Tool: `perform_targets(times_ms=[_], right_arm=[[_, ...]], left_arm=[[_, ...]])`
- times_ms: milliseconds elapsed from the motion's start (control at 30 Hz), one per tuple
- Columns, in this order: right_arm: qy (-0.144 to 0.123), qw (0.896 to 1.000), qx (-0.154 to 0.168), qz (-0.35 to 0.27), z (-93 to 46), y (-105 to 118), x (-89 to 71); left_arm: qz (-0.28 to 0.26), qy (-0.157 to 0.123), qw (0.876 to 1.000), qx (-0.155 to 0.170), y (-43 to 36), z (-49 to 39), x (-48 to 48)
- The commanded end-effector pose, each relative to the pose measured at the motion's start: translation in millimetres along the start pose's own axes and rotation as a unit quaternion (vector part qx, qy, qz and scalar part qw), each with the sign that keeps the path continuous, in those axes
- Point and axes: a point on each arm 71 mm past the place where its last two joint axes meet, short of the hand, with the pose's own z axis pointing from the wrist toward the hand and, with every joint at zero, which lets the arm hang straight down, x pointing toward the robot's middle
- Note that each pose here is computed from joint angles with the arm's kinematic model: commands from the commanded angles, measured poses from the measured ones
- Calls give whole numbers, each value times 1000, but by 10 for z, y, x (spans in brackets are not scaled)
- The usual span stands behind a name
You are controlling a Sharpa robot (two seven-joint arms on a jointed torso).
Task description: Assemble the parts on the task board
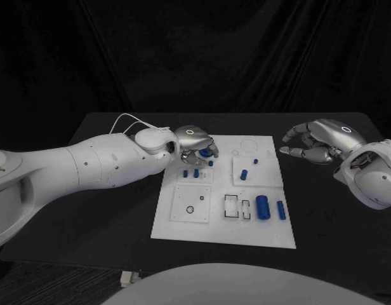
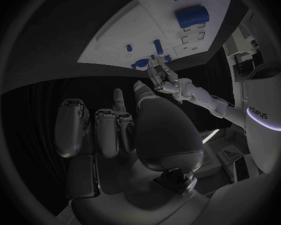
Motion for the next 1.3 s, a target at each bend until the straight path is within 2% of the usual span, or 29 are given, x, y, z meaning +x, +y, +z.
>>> perform_targets(times_ms=[33,333,867,1300], right_arm=[[3,1000,1,-1,-6,-4,12],[4,1000,1,0,-6,-2,18],[6,1000,1,0,-8,3,28],[6,1000,2,0,-12,-1,30]], left_arm=[[0,8,1000,5,-33,27,19],[-2,12,1000,8,-69,72,50],[-3,16,1000,8,-83,111,95],[-2,8,1000,10,-93,134,139]])
